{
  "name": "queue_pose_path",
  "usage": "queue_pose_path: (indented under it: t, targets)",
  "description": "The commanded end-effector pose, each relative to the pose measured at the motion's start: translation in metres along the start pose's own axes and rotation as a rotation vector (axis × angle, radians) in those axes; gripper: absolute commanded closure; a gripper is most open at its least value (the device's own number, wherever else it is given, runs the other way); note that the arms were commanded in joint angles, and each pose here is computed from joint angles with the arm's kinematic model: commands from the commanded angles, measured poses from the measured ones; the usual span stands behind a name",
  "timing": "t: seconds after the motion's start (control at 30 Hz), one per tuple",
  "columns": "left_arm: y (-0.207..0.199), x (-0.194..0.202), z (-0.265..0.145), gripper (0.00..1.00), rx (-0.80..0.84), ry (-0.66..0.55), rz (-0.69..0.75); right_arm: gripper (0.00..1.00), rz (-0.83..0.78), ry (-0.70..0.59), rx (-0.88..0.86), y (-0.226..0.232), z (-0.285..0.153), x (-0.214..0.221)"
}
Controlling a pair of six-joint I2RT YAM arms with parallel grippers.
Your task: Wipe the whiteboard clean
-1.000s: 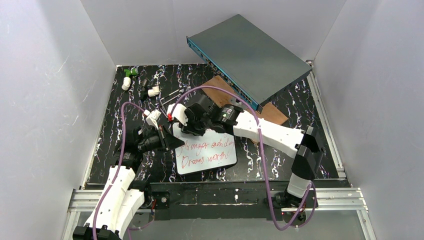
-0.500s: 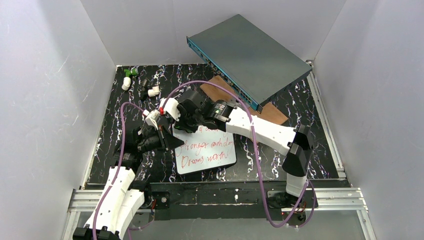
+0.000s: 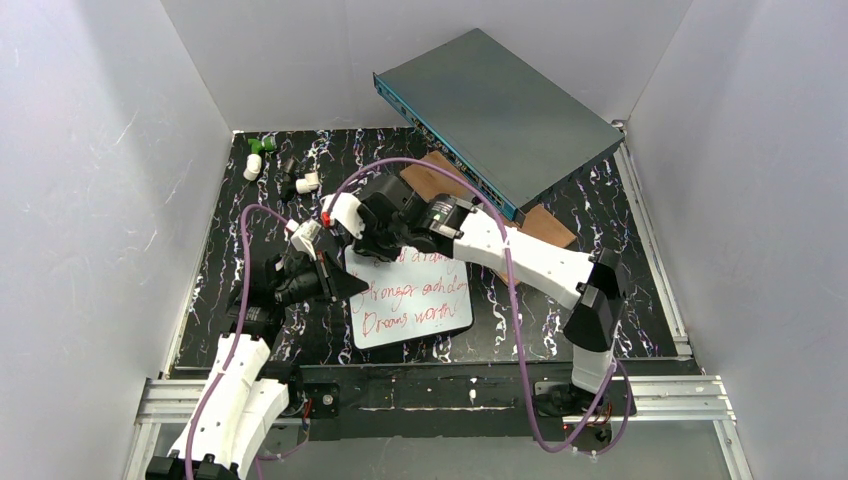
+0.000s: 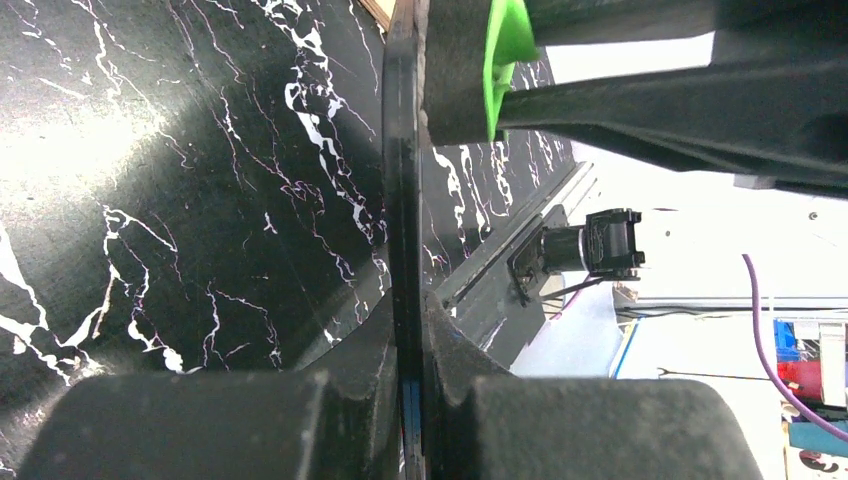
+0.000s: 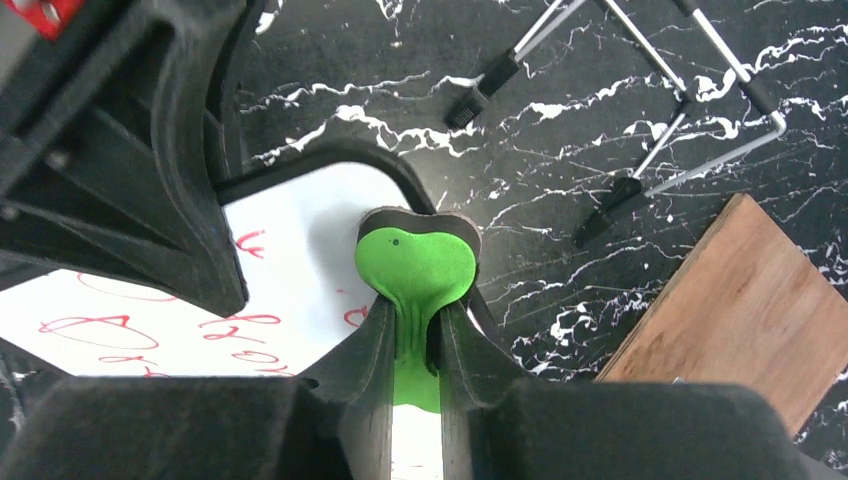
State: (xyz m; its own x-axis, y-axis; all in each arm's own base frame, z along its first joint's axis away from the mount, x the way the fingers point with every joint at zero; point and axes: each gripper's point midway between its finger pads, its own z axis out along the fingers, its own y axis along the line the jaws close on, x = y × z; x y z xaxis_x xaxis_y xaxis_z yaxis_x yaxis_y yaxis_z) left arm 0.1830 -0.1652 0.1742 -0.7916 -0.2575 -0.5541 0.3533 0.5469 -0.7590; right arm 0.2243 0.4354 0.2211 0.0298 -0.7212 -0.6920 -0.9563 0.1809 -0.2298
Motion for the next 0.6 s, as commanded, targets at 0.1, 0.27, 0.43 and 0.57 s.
queue_pose_path:
  t: [0.1, 0.27, 0.43, 0.57]
  targets:
    - [-0.016, -0.004, -0.004, 1.00, 0.073, -0.014, 0.145, 0.99, 0.025, -0.068, -0.149, 0.019, -0.003, -0.027]
    - [-0.015, -0.005, -0.004, 1.00, 0.063, -0.017, 0.152, 0.99, -0.039, 0.001, -0.226, 0.039, -0.004, 0.012]
    - [-0.015, -0.008, -0.003, 1.00, 0.058, -0.010, 0.164, 0.99, -0.109, 0.047, -0.187, 0.035, -0.009, 0.039]
    - [-0.016, -0.010, -0.003, 1.00, 0.059, -0.008, 0.173, 0.99, -0.130, 0.053, -0.062, 0.011, -0.007, 0.036]
